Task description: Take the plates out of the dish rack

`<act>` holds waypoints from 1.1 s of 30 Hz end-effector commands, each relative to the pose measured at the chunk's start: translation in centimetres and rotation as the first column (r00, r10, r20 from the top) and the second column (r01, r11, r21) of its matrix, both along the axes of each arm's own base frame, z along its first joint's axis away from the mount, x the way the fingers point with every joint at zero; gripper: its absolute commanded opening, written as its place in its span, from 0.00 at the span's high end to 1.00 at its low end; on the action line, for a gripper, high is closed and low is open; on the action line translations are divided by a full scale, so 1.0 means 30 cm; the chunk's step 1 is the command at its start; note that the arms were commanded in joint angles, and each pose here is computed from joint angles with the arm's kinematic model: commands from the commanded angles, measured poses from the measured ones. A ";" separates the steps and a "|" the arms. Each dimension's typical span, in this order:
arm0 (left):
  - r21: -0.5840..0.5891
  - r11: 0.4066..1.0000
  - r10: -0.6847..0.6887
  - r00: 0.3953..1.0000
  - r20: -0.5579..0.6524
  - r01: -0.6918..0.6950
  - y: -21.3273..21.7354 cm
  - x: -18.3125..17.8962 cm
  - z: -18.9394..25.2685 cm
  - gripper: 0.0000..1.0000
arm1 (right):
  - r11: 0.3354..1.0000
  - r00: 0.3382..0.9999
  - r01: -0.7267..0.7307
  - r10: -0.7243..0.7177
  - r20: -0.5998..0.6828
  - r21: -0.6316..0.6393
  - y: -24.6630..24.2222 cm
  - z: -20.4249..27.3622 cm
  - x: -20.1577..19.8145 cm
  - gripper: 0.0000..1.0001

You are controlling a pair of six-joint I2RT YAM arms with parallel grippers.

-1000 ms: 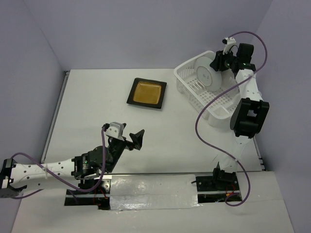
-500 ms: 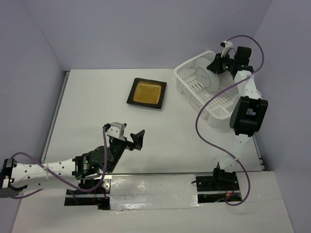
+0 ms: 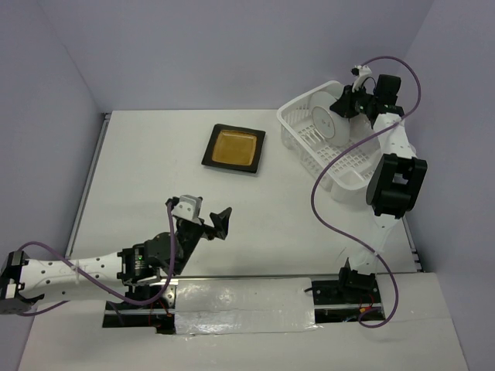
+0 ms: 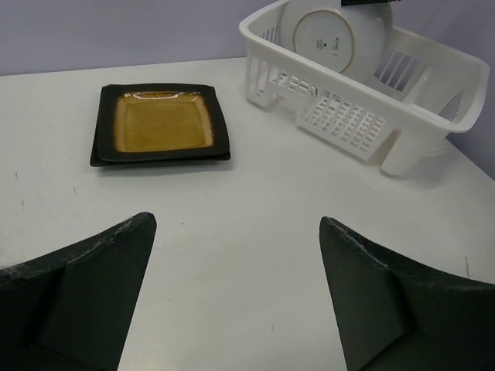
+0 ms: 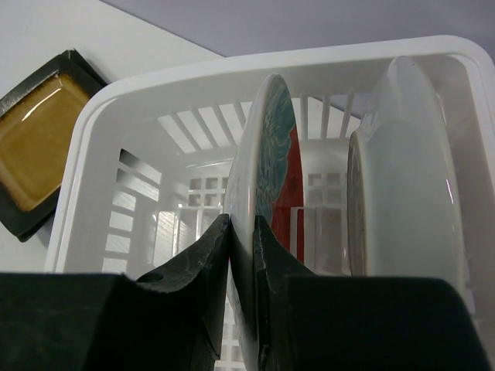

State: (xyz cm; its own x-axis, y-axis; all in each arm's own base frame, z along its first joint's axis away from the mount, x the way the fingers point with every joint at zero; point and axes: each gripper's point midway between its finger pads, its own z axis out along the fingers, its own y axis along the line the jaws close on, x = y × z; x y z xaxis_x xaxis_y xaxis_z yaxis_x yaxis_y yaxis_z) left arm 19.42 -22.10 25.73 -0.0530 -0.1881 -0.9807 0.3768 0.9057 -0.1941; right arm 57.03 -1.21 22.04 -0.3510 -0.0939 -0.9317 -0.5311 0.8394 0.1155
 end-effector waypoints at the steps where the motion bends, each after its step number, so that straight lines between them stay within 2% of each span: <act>1: -0.075 0.997 0.013 1.000 0.024 -0.012 -0.004 0.007 0.091 0.00 | 0.993 0.974 0.061 -0.038 0.223 -0.098 -0.046 0.260 0.015 1.00; 7: -0.053 0.998 0.021 1.000 0.022 -0.020 -0.012 0.012 0.083 0.01 | 0.994 0.953 0.083 -0.058 0.297 -0.072 -0.054 0.411 0.011 1.00; 15: -0.058 0.998 0.041 0.999 0.025 -0.040 0.006 0.016 0.087 0.01 | 0.993 0.931 0.103 -0.079 0.356 -0.050 -0.050 0.523 -0.020 1.00; 33: -0.051 0.998 0.037 0.999 0.024 -0.035 -0.003 0.016 0.083 0.01 | 0.989 0.893 0.133 -0.094 0.439 -0.058 -0.055 0.651 -0.048 1.00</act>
State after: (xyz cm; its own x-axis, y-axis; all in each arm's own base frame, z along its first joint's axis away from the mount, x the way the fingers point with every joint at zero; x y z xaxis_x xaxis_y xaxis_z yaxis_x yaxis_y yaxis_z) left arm 19.69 -22.32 26.12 -0.0466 -0.1866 -0.9813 0.3602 0.9131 -0.1908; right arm 56.57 -2.12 24.24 -0.3867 -0.0383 -0.9214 -0.4346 0.8888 0.1454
